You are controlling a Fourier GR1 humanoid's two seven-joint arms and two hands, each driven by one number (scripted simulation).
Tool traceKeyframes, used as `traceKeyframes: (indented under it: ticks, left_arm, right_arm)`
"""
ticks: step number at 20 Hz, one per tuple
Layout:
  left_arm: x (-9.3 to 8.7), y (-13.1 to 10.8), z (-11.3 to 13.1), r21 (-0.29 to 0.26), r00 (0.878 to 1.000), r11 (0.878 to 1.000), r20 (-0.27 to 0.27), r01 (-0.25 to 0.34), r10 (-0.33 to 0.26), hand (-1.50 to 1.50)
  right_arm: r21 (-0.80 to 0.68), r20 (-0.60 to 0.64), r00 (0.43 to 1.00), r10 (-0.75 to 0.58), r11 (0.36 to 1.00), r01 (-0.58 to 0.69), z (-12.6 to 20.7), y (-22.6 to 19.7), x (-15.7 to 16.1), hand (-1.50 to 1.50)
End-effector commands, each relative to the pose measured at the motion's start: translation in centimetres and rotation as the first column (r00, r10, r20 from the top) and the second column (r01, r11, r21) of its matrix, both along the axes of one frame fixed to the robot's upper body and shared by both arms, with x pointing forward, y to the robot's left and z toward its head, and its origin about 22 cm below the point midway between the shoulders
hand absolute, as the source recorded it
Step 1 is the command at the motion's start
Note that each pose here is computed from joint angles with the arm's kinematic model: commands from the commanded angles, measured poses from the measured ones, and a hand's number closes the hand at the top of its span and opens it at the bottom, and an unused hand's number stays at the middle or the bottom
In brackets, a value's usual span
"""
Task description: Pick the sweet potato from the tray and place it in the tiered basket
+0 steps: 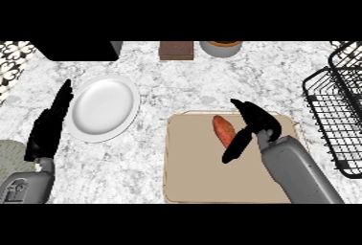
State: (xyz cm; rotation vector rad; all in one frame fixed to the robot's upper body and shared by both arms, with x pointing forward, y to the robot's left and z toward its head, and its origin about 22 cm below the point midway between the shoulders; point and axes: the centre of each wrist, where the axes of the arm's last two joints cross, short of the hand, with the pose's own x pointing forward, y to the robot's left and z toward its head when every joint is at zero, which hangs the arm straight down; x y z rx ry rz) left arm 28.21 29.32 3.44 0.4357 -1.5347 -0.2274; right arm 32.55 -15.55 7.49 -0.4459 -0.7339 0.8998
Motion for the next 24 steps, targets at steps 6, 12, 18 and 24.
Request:
traceKeyframes:
  ticks: [6, 12, 18, 24]
  left_arm:
    - [0.6, 0.9, 0.3, -0.008, 1.000, 1.000, 0.005, 0.006, -0.006, 0.00]
    - [-0.8, -0.1, 0.3, -0.004, 1.000, 1.000, -0.002, 0.008, -0.008, 0.00]
    - [-0.3, 1.0, 0.3, -0.003, 1.000, 1.000, 0.000, 0.012, -0.012, 0.00]
    - [0.1, 0.6, 0.2, -0.022, 1.000, 1.000, 0.009, 0.008, -0.008, 0.00]
  right_arm:
    - [-0.052, -0.046, 0.998, -0.029, 0.998, 0.027, -1.5, 0.7, 0.4, -1.50]
    - [-0.019, -0.106, 0.994, -0.001, 1.000, -0.001, -3.9, 1.2, 0.8, -1.50]
    - [0.009, -0.122, 0.993, 0.007, 1.000, -0.006, -4.5, 2.0, 1.5, -1.50]
    - [0.074, -0.212, 0.965, 0.152, 0.988, -0.139, -6.8, 1.8, 1.4, 1.50]
